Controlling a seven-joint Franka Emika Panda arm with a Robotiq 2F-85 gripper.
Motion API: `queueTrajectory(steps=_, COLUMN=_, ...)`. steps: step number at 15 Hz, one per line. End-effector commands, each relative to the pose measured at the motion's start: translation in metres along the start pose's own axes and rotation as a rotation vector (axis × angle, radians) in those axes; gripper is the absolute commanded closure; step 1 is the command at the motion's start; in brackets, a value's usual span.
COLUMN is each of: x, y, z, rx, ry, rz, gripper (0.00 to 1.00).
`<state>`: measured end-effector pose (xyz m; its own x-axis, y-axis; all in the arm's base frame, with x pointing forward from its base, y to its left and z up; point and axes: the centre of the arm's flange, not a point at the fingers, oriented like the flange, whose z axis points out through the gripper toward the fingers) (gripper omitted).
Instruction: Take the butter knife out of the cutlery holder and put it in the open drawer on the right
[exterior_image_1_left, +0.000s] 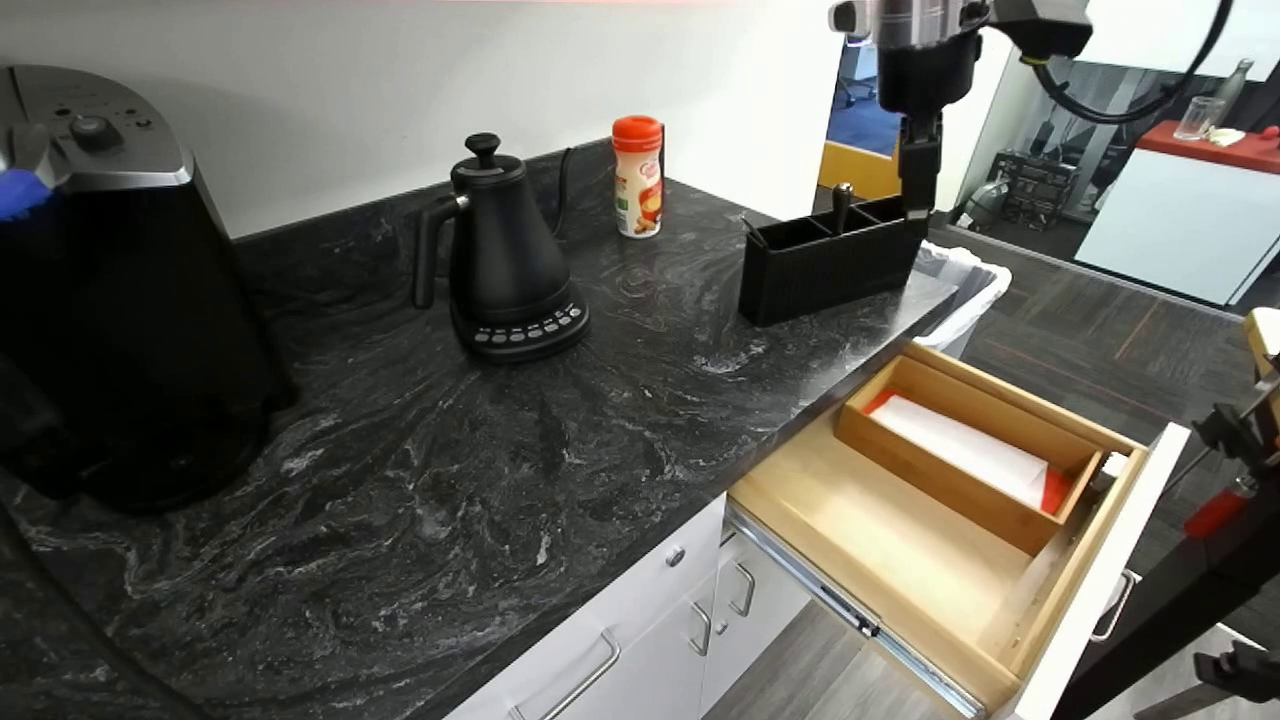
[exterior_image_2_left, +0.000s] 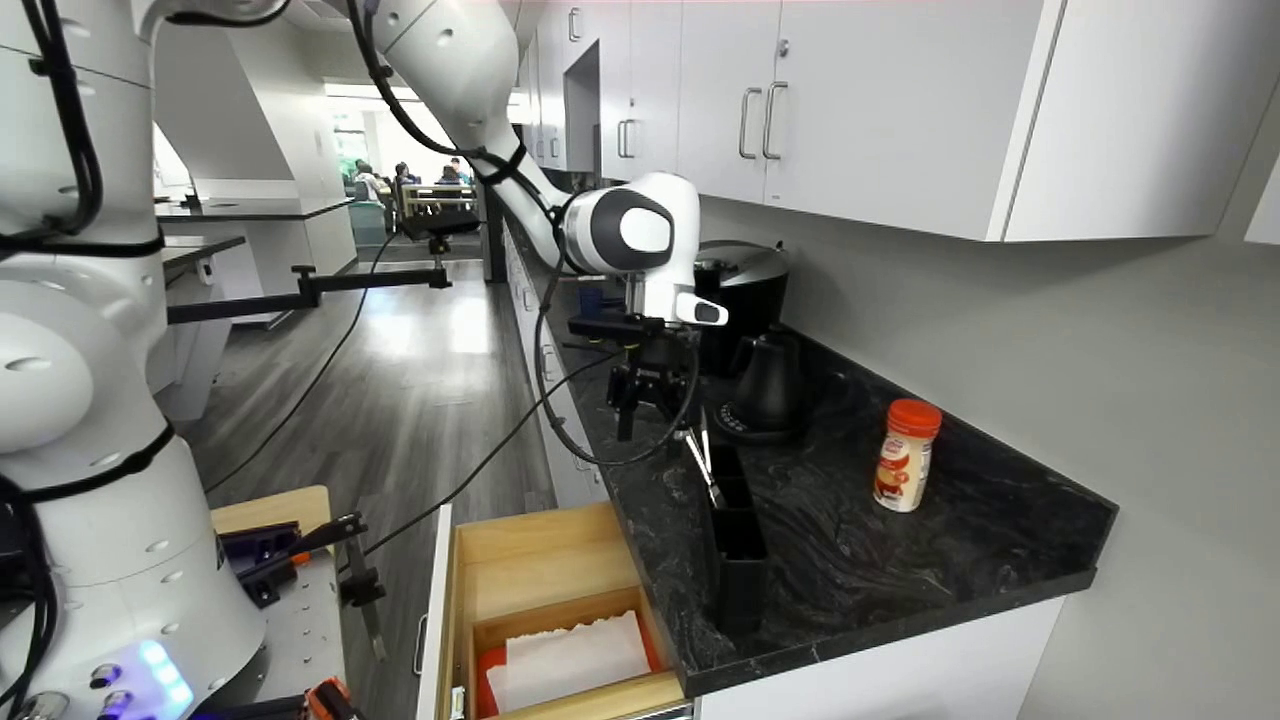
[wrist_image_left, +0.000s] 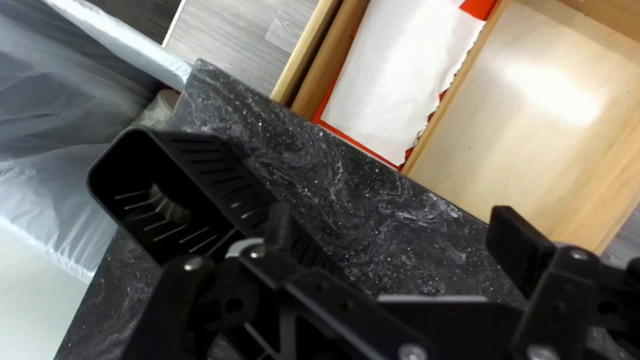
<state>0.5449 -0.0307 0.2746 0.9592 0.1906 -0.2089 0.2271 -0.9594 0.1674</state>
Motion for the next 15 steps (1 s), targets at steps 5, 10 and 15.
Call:
queueTrajectory(steps=5, x=0.050, y=-0.003, z=0.003, rx=-0.152, ry=0.049, rz=-0.165, gripper=0.00)
queueTrajectory(steps=10, x=0.066, y=-0.017, z=-0.009, rx=-0.167, ry=0.137, rz=-0.207, gripper=0.00)
queueTrajectory(steps=15, x=0.074, y=-0.021, z=-0.020, rx=-0.215, ry=0.183, rz=-0.224, gripper=0.00)
